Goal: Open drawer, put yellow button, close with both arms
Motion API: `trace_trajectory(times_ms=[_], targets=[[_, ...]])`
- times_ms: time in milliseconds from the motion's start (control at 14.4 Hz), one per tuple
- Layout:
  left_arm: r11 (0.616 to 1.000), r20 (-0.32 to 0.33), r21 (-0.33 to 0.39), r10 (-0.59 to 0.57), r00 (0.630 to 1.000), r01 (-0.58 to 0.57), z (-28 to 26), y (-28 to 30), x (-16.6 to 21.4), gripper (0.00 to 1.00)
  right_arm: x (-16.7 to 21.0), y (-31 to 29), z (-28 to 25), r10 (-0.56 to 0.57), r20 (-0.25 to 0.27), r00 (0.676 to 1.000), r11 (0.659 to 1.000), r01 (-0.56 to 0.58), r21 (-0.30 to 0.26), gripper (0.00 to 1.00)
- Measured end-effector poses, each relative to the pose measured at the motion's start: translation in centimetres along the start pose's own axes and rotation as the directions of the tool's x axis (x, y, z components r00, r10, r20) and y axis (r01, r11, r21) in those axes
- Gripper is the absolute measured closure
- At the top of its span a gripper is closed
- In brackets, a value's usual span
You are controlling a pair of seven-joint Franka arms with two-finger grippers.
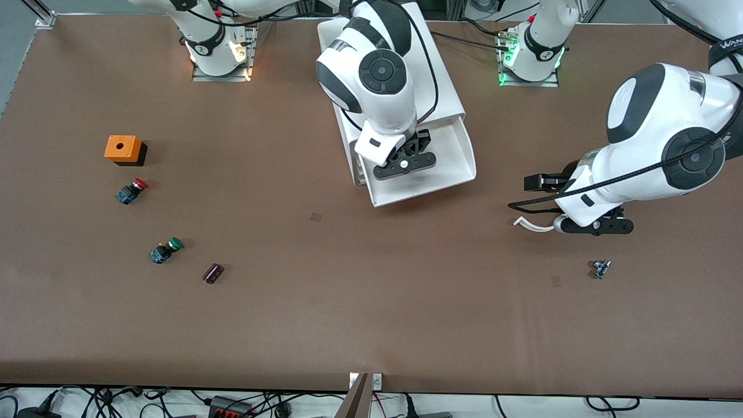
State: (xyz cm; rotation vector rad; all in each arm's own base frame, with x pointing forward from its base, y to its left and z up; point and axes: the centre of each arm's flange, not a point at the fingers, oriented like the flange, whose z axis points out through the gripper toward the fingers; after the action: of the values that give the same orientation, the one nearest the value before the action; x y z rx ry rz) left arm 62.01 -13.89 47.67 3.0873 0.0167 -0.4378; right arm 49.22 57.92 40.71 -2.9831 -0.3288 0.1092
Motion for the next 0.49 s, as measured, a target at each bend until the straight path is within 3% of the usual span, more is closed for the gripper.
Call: trace_trajectory(times_ms=[348, 488], targets=[[1.0, -0.005, 0.002, -0.002, 1.0, 0.002, 0.1, 0.0, -0.4, 0.0, -1.1, -1.8, 1.1, 0.016, 0.002, 1.0, 1.0, -0.016, 0.002, 0.58], [1.0, -0.006, 0.003, -0.003, 1.0, 0.003, 0.1, 0.0, -0.5, 0.0, -0.8, -1.5, 0.9, 0.025, -0.006, 1.0, 1.0, -0.025, 0.003, 0.54]])
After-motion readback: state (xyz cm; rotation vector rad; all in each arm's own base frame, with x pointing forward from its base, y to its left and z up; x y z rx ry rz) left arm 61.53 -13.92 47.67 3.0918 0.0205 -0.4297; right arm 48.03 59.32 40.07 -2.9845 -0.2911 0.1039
